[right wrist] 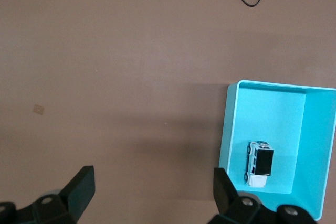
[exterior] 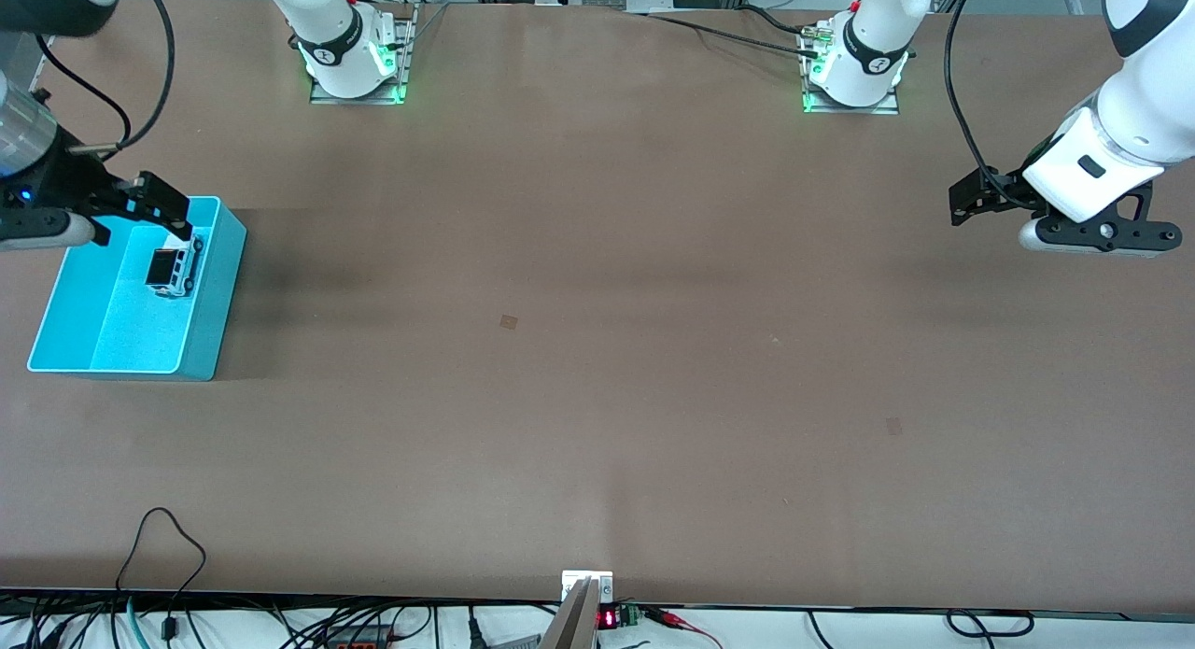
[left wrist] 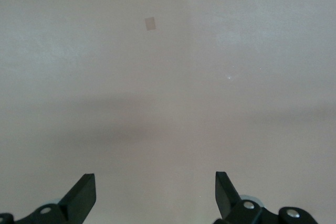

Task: Wind and store white jeep toy

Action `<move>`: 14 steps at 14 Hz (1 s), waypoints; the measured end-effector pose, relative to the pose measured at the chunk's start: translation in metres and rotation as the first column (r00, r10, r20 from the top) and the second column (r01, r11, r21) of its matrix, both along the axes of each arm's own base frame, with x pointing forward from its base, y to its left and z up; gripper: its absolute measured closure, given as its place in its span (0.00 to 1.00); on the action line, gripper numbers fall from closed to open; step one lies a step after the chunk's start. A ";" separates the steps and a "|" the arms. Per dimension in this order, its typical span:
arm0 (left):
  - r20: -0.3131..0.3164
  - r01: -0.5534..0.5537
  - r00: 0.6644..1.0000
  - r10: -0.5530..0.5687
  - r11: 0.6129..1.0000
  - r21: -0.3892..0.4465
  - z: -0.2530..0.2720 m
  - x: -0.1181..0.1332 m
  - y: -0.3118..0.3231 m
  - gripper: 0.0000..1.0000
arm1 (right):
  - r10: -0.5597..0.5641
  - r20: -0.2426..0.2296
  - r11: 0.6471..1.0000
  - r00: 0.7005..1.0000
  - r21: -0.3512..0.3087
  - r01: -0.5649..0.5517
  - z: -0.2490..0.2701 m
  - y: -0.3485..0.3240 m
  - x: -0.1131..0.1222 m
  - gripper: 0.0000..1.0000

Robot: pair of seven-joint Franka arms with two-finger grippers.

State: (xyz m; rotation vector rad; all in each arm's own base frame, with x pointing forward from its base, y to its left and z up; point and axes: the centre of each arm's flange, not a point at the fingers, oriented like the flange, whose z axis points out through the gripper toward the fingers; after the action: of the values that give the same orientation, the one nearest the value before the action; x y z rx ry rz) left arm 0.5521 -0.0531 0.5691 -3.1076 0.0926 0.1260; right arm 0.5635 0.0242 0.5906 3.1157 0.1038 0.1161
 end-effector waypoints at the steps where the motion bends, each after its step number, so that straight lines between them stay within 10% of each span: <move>1: 0.000 0.000 1.000 0.000 1.000 0.000 0.000 0.000 0.000 0.00 | -0.002 -0.003 1.000 1.000 0.001 0.002 0.007 0.008 -0.002 0.00; 14: 0.000 0.000 1.000 0.000 1.000 0.000 0.000 0.000 0.000 0.00 | -0.085 0.027 0.996 0.996 0.018 0.084 0.049 0.019 -0.027 0.00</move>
State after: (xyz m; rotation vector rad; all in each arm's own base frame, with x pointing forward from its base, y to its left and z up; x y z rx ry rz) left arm 0.5521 -0.0531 0.5691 -3.1076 0.0926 0.1260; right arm 0.5360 0.0428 0.6396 3.1281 -0.0298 0.1595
